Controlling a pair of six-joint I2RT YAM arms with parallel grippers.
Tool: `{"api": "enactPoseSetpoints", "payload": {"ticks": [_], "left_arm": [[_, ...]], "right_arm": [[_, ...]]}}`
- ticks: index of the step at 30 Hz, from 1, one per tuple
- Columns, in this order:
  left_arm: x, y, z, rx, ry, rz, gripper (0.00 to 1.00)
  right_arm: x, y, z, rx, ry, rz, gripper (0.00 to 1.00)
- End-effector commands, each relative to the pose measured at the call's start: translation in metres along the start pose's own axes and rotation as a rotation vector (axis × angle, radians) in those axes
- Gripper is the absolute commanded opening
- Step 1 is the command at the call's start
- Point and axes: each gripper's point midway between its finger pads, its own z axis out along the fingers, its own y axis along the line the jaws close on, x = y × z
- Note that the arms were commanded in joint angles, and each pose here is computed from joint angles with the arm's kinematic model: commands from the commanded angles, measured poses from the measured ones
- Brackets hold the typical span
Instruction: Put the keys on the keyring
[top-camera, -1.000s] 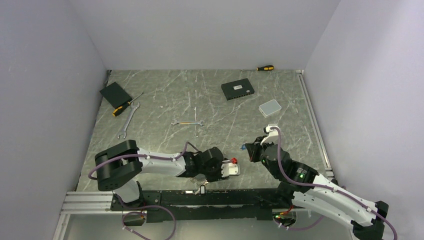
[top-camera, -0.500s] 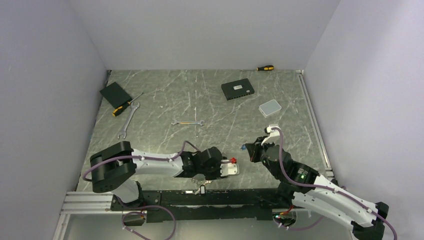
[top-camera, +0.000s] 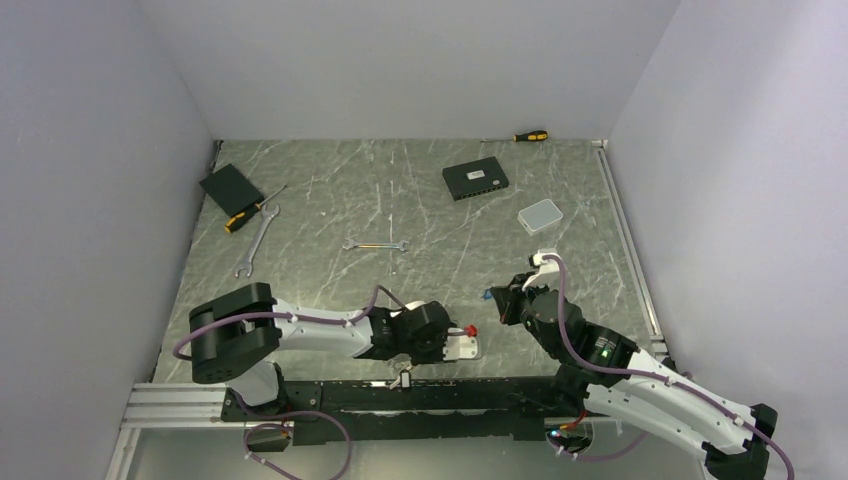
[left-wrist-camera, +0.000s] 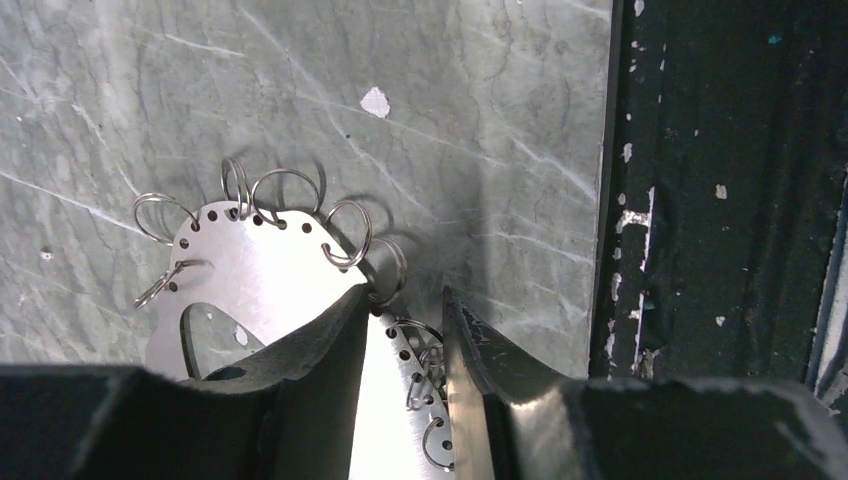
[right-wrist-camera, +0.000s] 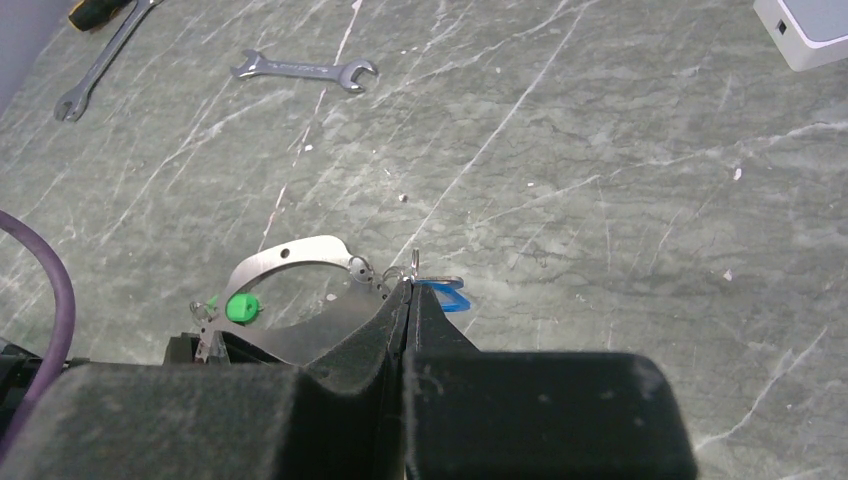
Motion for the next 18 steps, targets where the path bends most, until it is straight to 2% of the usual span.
{"api": "enactPoseSetpoints", "payload": {"ticks": [1, 10, 18], "left_arm": [[-0.0243, 0.0122, 0.0025, -0.054, -0.051, 0.057, 0.38], [-0.022, 0.0192, -0.0023, -0.096, -0.041, 0.073, 0.31], [-0.0262, 0.0219, -0.0041, -0.106, -0.048, 0.087, 0.11]], "right_arm": [[-0.0061, 0.0044, -0.0013, -0.023, -0.018, 0.007, 0.0], [-0.0056, 0.0052, -0.0015, -0.029, -0.016, 0.005, 0.0], [-0.0055, 0.0055, -0.0014, -0.031, -0.017, 0.004, 0.0]]}}
